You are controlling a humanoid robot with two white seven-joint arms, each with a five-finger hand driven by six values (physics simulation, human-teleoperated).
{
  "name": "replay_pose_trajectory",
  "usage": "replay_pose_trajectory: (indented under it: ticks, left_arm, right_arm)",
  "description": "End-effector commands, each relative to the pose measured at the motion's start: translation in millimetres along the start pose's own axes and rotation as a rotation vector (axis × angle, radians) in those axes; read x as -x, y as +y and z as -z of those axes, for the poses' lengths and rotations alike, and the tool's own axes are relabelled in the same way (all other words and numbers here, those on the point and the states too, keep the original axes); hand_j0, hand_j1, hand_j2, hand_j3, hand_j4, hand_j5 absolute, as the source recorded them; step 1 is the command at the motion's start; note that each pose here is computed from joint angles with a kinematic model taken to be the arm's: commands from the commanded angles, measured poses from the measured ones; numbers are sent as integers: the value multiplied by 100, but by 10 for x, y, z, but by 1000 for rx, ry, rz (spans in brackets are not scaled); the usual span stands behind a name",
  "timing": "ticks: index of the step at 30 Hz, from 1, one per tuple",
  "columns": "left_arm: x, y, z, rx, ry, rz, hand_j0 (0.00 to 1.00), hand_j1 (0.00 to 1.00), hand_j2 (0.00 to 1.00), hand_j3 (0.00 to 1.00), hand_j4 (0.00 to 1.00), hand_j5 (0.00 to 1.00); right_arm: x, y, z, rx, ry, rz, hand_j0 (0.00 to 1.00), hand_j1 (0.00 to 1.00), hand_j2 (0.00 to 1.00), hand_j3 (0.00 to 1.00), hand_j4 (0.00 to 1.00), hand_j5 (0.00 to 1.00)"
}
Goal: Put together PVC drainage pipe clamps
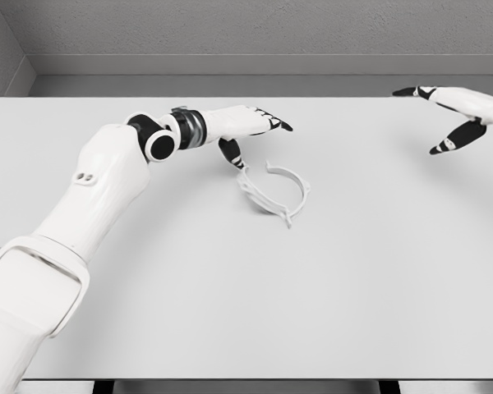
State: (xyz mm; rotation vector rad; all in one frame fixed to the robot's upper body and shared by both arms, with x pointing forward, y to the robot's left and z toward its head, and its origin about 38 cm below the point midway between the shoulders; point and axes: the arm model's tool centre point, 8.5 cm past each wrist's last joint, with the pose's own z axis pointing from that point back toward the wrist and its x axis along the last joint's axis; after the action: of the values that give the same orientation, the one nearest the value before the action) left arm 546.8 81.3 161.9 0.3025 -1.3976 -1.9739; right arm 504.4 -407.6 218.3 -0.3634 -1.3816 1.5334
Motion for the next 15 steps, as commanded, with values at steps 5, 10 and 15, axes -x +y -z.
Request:
replay_pose_trajectory:
  ticks: [5, 10, 15]
  left_arm:
    - [43, 4, -36, -5, 7, -5, 100, 100, 100, 100, 100, 100]
    - [59, 53, -70, -15, 8, 5, 100, 100, 100, 100, 100, 100]
    - [76, 53, -83, -16, 12, 3, 100, 100, 100, 100, 100, 100]
  right_arm:
    - [-55, -51, 3, 12, -17, -8, 100, 100, 100, 100, 100, 100]
    - [-65, -49, 7, 12, -20, -10, 100, 100, 100, 100, 100, 100]
    - [-72, -72, -6, 14, -20, -17, 100, 100, 100, 100, 100, 100]
